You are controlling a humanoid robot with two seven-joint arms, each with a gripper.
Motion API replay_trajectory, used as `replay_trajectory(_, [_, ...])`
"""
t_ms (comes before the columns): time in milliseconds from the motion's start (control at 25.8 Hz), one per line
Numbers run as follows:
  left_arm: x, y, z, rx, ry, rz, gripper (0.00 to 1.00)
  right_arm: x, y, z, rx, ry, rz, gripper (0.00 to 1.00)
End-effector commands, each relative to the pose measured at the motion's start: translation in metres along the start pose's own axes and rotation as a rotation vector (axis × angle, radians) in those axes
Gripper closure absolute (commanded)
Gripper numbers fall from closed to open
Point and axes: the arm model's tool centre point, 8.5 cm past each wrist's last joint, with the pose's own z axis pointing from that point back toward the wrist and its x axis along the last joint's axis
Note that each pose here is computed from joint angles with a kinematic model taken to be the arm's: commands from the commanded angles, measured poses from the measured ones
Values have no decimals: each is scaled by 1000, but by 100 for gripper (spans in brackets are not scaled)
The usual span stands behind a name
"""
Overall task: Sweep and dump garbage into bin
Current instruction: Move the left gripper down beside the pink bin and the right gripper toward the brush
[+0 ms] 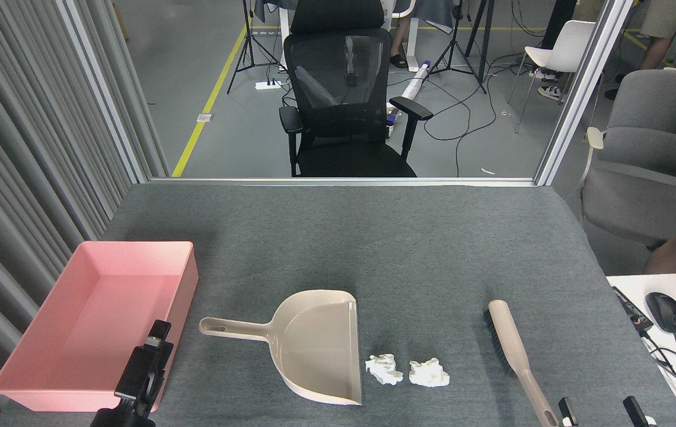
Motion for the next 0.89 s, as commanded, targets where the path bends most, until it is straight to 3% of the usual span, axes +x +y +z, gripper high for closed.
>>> replay_trajectory(0, [4, 3, -8, 7, -29, -4, 1, 1, 2, 3, 8, -3, -3, 2])
replay_trajectory(348, [6, 24, -23, 60, -42, -17, 1, -2, 15, 6, 65, 7, 16, 2])
replay_trajectory(503, [1, 17, -15, 58, -39, -31, 1, 5, 27, 2, 111, -10, 64, 2])
replay_trajectory(619, [-1, 13, -7, 47, -93, -61, 1, 18, 29, 0, 105, -15, 32, 2])
replay_trajectory(852, [-25, 2, 3, 35, -46, -34, 1, 21, 28, -4, 91, -15, 23, 2])
